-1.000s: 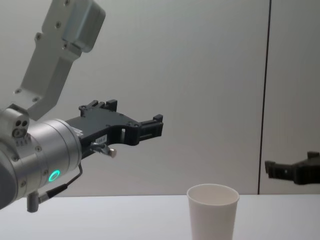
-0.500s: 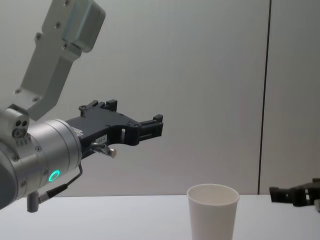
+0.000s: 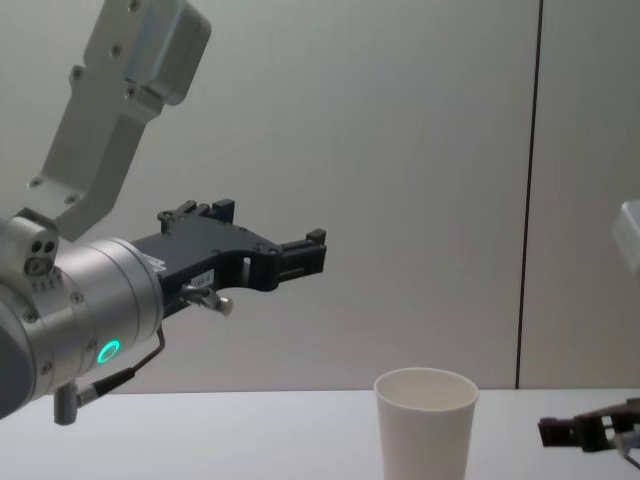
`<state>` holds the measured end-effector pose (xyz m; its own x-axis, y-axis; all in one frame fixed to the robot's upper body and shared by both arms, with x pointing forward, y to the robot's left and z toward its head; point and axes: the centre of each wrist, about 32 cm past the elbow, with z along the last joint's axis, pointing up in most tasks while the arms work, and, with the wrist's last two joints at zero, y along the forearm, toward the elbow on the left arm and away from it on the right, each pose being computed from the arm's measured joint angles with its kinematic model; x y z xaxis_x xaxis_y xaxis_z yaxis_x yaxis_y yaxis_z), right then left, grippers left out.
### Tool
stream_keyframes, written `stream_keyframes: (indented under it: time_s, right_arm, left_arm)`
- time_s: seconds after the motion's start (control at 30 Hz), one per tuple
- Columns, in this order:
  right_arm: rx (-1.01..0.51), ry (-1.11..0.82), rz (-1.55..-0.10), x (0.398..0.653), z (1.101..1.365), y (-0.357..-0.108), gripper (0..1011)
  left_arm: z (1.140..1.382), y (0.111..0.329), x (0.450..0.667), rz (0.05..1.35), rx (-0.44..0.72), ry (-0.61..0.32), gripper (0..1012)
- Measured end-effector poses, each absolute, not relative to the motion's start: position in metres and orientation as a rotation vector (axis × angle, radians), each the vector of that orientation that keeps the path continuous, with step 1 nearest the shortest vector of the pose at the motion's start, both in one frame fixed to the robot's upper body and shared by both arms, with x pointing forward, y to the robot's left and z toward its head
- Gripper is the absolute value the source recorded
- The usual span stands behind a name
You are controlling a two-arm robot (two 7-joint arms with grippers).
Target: Place the pen into the pen holder.
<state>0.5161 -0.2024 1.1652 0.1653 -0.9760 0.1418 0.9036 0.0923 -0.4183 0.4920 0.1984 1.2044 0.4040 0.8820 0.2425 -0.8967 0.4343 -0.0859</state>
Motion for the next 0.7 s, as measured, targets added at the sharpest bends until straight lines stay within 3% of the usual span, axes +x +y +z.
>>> stream_keyframes:
  time_s: [0.7]
  right_arm:
    - [-0.598, 0.239, -1.397, 0.527, 1.146, -0.199, 1001]
  left_arm:
    - [1.204, 0.198, 0.492, 1.124, 0.061, -0.268, 1004]
